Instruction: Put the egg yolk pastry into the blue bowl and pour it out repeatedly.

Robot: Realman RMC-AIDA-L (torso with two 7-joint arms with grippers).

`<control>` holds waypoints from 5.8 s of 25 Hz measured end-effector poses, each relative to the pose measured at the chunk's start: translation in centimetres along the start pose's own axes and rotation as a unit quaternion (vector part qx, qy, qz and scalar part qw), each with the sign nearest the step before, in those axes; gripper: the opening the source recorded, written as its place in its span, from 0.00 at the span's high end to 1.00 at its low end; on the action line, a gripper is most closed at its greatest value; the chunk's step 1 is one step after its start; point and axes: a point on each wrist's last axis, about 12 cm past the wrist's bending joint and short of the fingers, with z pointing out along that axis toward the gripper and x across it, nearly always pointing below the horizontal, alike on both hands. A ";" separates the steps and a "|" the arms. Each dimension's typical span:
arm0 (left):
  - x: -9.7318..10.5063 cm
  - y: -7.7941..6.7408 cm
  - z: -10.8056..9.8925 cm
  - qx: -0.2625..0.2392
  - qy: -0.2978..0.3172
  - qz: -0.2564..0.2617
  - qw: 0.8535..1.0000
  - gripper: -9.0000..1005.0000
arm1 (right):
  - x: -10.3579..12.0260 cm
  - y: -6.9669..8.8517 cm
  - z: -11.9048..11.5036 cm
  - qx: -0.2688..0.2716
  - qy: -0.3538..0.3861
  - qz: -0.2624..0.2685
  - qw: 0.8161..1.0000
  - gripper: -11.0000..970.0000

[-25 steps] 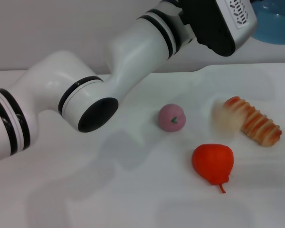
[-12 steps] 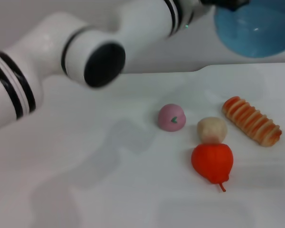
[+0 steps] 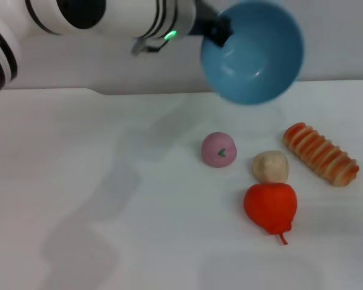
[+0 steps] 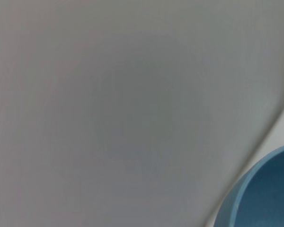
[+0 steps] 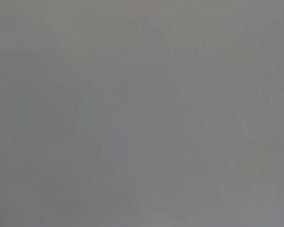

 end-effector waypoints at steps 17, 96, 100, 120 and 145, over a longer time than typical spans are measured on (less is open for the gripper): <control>8.4 2.6 -1.2 0.004 0.212 -0.159 0.964 0.99 | -3.3 1.0 4.3 -0.088 0.078 -0.003 0.993 0.49; 11.0 2.5 -1.6 -0.013 0.213 -0.219 0.952 0.99 | -6.6 11.4 10.9 -0.225 0.398 0.037 0.889 0.66; 11.0 2.5 -1.6 -0.014 0.212 -0.220 0.952 0.99 | -8.0 11.9 11.0 -0.253 0.373 0.040 0.892 0.70; 10.2 2.4 -1.4 -0.008 0.211 -0.207 0.955 0.99 | -13.3 18.4 12.3 -0.374 0.309 -0.009 0.874 0.84; 10.9 2.9 -1.3 -0.034 0.187 -0.207 0.960 0.99 | -11.8 11.3 9.3 -0.324 0.198 -0.102 0.919 0.46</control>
